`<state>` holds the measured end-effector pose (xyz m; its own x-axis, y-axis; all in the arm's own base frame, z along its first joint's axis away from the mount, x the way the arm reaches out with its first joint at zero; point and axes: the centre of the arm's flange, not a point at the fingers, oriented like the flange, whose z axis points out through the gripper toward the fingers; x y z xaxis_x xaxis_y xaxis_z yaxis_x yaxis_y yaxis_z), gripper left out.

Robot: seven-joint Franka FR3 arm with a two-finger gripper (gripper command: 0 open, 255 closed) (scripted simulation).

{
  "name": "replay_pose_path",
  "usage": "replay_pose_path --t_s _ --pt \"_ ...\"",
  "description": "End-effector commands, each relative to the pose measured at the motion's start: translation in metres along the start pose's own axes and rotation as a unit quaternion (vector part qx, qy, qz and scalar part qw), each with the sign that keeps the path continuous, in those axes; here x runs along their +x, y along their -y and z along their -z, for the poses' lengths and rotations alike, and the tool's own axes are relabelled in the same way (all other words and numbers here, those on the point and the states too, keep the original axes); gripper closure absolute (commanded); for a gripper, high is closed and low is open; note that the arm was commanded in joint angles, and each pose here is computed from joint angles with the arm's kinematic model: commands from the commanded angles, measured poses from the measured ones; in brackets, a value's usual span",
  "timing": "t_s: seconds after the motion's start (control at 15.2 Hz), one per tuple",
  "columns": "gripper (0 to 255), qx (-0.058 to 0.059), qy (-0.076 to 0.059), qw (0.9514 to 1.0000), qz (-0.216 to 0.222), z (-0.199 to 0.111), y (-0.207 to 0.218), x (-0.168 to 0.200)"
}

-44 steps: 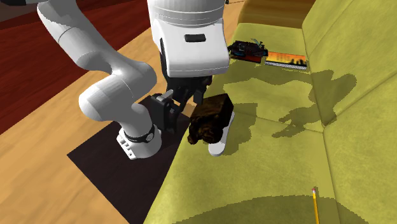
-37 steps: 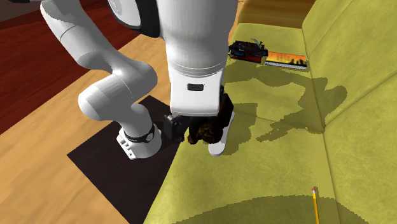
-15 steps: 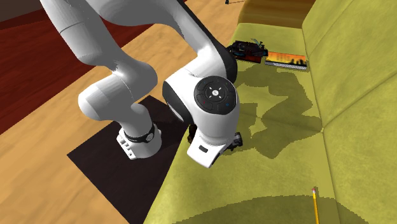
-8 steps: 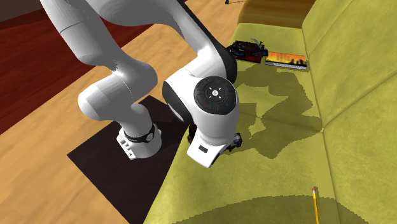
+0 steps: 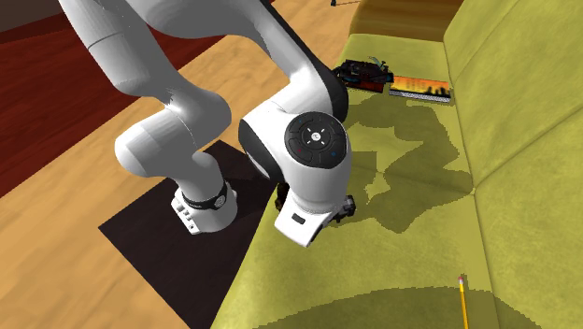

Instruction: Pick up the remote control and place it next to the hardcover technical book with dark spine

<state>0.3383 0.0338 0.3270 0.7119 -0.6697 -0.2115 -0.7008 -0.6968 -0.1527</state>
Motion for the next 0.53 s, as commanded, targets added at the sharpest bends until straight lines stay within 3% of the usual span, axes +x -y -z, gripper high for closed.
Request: replay_pose_path --t_s 0.0,0.46 --pt "255 0.000 0.000 1.0000 0.000 0.005 0.001 -0.001" --pt "255 0.000 0.000 1.0000 0.000 0.040 0.007 -0.009"
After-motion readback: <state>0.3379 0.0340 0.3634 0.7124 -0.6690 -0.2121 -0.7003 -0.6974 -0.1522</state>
